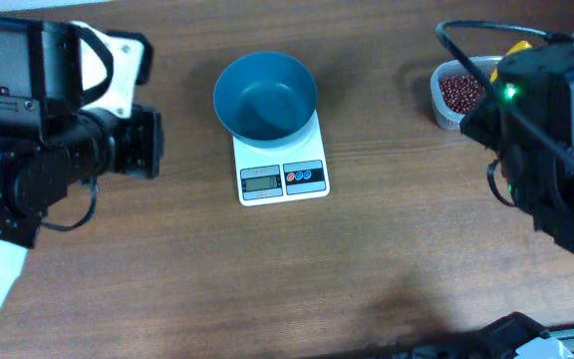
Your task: Scoop item into bowl and weigh 50g on scale
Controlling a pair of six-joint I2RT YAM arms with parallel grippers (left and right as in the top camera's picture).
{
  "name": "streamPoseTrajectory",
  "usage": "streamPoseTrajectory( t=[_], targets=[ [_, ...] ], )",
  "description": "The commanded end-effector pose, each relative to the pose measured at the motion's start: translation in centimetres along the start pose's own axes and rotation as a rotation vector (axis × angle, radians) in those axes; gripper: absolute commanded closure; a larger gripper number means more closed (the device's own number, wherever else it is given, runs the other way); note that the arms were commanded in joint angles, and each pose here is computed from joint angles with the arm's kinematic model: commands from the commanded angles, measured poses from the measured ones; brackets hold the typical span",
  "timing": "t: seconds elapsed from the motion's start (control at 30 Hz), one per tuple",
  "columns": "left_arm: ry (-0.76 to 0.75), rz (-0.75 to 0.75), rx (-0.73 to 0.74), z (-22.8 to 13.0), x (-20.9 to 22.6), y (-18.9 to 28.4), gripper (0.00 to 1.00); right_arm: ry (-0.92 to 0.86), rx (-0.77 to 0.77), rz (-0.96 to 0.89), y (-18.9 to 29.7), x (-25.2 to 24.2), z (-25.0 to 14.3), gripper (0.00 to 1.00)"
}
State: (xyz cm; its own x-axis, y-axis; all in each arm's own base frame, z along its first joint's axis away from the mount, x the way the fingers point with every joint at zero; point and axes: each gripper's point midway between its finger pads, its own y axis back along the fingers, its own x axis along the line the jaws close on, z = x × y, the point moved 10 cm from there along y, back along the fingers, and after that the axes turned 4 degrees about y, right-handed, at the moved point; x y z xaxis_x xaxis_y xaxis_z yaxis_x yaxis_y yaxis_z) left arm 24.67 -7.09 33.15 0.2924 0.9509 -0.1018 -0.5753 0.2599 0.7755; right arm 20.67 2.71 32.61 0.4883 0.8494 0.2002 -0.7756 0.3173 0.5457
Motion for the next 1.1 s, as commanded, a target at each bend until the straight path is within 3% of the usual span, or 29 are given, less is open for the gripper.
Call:
streamPoseTrajectory(
  t=[0.0, 0.03, 0.17, 0.2, 0.23, 0.47, 0.9, 1.07],
  targets=[
    [-0.102, -0.127, 0.035, -0.6, -0.9, 0.7, 0.18, -0.014, 0.008, 0.018, -0.3, -0.1, 0.6, 0.96],
    [-0.102, -0.085, 0.037, -0.6, -0.6, 0.6, 0.01, -0.017, 0.007, 0.013, -0.3, -0.2, 0.6, 0.96],
    [-0.094, -0.072, 0.105, -1.6, -0.5, 0.7, 0.01, 0.001, 0.006, 0.013, -0.3, -0.2, 0.6, 0.96],
    [-0.159, -0.093, 0.117, -1.8, -0.7, 0.7, 0.01, 0.001, 0.006, 0.013, -0.3, -0.2, 0.6, 0.96],
    [-0.373, -0.164, 0.159, -2.7, -1.4, 0.9, 0.01, 0.002, 0.006, 0.012, -0.3, -0.3, 0.6, 0.96],
    [-0.524, -0.237, 0.183, -3.4, -4.1, 0.9, 0.01, 0.033, 0.056, 0.063, -0.3, 0.0, 0.2, 0.96],
    [-0.531, -0.241, 0.173, -3.3, -4.3, 0.9, 0.01, 0.033, 0.073, 0.085, -0.3, 0.2, 0.1, 0.96],
    [-0.450, -0.232, 0.175, -3.2, -4.3, 0.8, 0.01, 0.033, 0.073, 0.085, -0.3, 0.2, 0.1, 0.96]
  ],
)
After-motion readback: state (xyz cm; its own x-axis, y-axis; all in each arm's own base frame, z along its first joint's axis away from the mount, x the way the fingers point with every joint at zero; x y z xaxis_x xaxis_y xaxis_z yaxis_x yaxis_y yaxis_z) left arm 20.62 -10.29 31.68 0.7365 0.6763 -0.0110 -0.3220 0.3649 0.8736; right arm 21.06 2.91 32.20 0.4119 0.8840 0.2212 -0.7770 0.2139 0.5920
